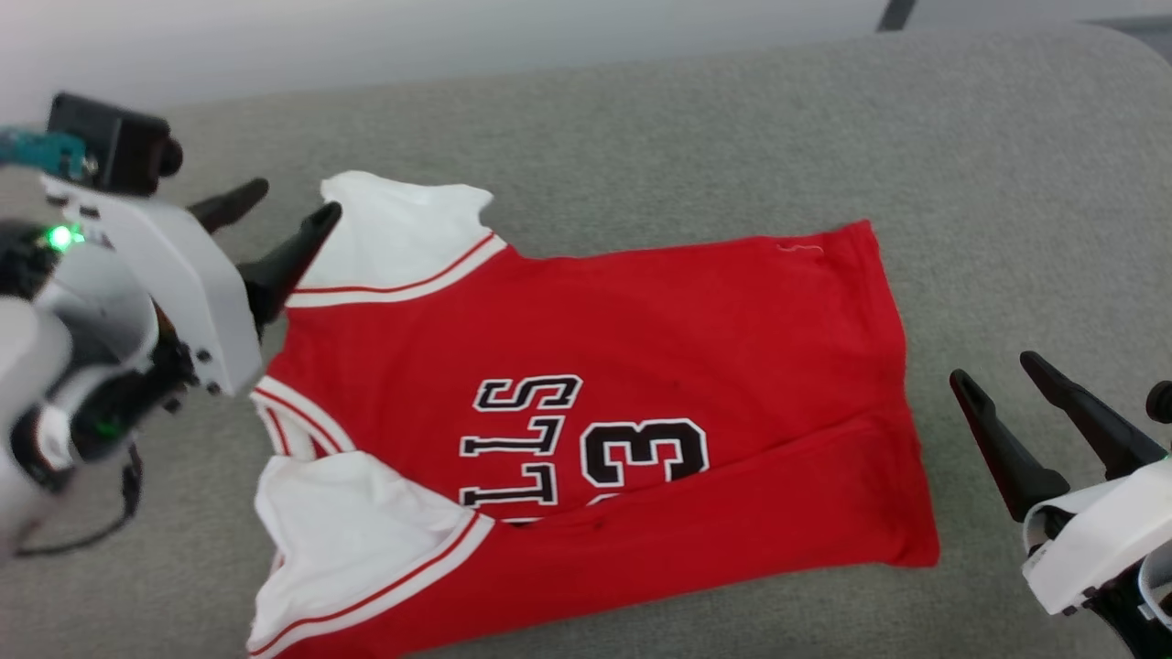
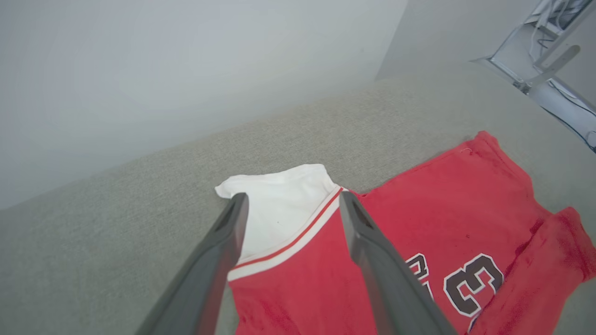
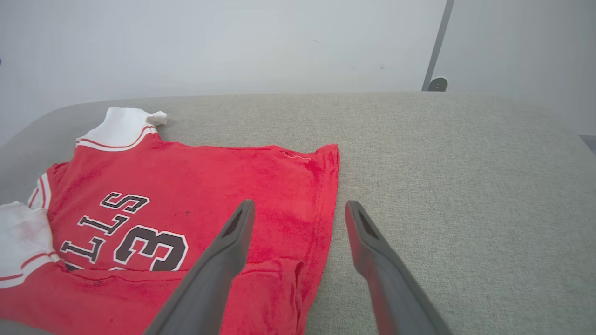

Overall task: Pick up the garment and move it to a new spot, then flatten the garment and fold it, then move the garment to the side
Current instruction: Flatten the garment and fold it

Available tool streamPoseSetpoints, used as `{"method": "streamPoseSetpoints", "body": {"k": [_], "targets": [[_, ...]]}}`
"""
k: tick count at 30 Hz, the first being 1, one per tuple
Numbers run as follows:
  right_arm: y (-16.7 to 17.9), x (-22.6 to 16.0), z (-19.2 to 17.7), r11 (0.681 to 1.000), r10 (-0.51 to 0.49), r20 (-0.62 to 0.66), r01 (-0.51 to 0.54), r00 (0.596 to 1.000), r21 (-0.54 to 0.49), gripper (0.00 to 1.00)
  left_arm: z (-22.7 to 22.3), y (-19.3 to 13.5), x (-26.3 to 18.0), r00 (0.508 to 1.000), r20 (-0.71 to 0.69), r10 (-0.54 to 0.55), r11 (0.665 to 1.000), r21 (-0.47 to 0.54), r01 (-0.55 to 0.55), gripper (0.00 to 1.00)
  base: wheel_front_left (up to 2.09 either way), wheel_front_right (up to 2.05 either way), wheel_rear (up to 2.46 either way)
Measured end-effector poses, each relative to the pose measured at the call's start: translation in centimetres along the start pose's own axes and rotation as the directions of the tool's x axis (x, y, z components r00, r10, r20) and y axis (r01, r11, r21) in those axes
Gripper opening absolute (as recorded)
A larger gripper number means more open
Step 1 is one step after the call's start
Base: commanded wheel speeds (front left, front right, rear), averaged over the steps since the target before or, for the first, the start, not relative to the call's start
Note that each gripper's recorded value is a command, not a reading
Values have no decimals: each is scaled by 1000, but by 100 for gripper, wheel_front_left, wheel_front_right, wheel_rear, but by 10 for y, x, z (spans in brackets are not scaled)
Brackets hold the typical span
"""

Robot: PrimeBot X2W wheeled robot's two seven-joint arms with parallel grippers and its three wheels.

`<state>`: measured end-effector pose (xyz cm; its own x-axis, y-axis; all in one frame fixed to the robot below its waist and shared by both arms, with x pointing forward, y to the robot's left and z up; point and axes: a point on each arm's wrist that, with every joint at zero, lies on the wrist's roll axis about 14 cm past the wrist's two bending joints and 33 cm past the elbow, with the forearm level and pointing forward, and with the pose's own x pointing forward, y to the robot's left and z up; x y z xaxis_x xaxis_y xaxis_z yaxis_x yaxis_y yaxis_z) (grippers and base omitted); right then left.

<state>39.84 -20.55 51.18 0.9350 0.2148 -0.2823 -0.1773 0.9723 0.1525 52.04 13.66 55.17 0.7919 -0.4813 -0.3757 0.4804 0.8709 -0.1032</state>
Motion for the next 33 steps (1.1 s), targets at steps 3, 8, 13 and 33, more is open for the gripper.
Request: {"method": "streamPoseSetpoints", "body": {"k": [3,8,13,33], "targets": [[-3,0,-3,1000,-11,9,10,1000,4,100,5,8,18,1000,-24,1,1000,13,-1,100,0,0,0],[-8,1,-5,999,-28,26,28,999,22,100,1,25,51,995,-95,12,1000,13,-11,100,0,0,0],[-18,3,-17,997,-62,8,61,998,43,100,-18,42,80,979,-202,25,1000,-9,-27,100,0,0,0],[-40,13,-57,988,-126,-102,133,987,73,100,-110,77,140,814,-577,66,989,-72,-131,100,0,0,0]]}}
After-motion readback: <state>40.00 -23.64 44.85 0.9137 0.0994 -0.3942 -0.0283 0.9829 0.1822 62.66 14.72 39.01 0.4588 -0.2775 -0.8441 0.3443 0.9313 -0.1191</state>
